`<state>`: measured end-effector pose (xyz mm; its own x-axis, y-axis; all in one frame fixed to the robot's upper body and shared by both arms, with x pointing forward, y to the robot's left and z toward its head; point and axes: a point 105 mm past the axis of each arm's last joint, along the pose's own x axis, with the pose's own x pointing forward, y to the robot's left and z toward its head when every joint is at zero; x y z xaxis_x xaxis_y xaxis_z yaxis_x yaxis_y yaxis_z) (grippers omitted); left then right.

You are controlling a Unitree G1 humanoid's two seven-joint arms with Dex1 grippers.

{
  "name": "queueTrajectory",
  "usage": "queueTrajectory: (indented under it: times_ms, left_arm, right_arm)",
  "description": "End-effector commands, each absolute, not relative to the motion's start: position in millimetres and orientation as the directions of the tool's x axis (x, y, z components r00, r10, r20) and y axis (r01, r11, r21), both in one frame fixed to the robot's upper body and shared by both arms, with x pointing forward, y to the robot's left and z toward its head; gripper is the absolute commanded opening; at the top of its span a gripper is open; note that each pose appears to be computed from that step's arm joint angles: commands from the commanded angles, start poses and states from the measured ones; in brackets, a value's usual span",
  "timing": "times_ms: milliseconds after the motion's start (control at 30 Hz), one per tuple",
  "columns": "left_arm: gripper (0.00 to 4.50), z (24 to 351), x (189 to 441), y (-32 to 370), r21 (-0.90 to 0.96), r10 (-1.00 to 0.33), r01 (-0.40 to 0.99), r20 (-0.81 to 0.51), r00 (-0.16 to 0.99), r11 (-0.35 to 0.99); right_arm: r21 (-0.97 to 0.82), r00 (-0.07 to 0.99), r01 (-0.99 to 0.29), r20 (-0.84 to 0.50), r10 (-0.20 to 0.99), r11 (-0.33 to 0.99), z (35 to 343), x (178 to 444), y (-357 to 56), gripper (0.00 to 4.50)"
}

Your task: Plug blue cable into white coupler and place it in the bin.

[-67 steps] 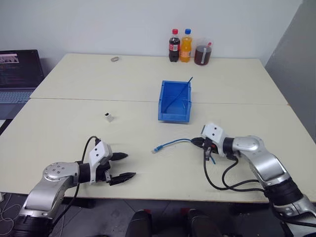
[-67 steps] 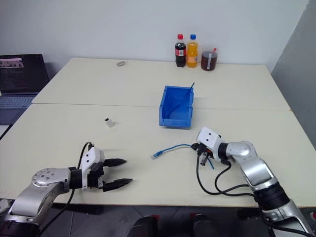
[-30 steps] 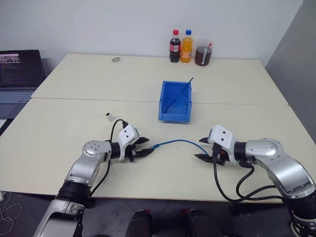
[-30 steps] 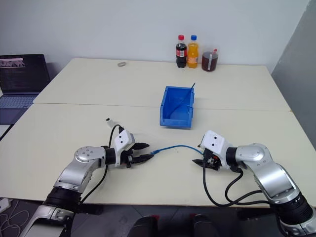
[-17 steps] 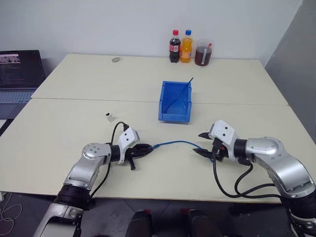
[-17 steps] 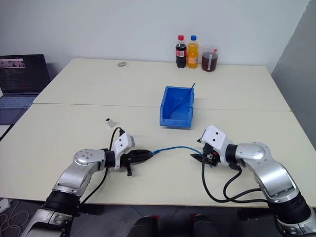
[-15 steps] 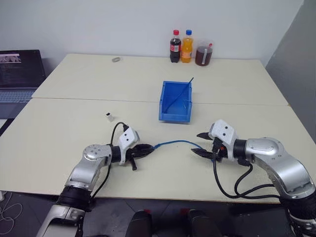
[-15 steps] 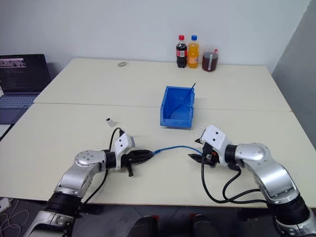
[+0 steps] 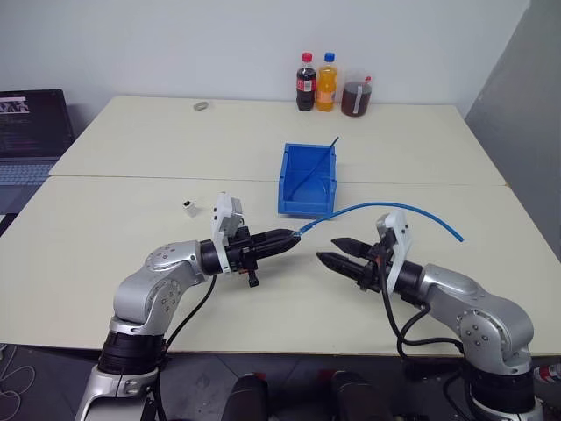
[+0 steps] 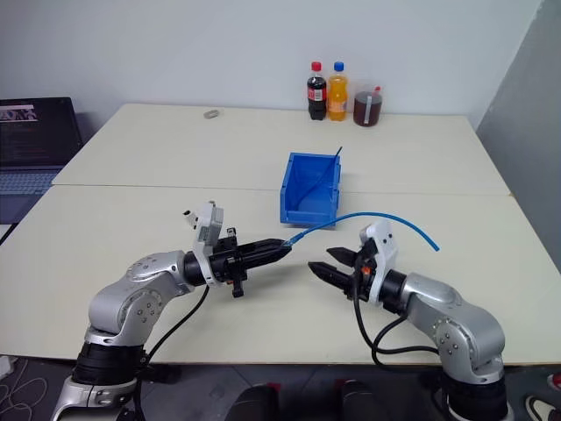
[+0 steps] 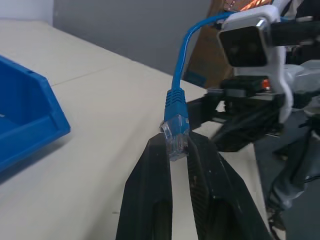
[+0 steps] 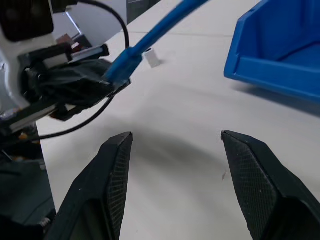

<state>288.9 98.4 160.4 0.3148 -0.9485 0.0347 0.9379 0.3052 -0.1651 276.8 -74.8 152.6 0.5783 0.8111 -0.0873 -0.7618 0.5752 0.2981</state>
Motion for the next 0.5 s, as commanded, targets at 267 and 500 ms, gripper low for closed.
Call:
queueTrajectory:
  times_ms: [267,500]
  left_arm:
    - [0.17,171,287,97,-0.142,-0.945,0.939,0.050,0.323,0.314]
    - [0.17,169,286,96,-0.137,-0.947,0.941,0.042,0.319,0.311]
  right_arm:
    - [0.426,0.526,-0.782,0.058,0.849,0.455,183,276,-54,3.01]
    - [0.469,0.511,-0.774,0.067,0.857,0.425,181,281,-41,3.01]
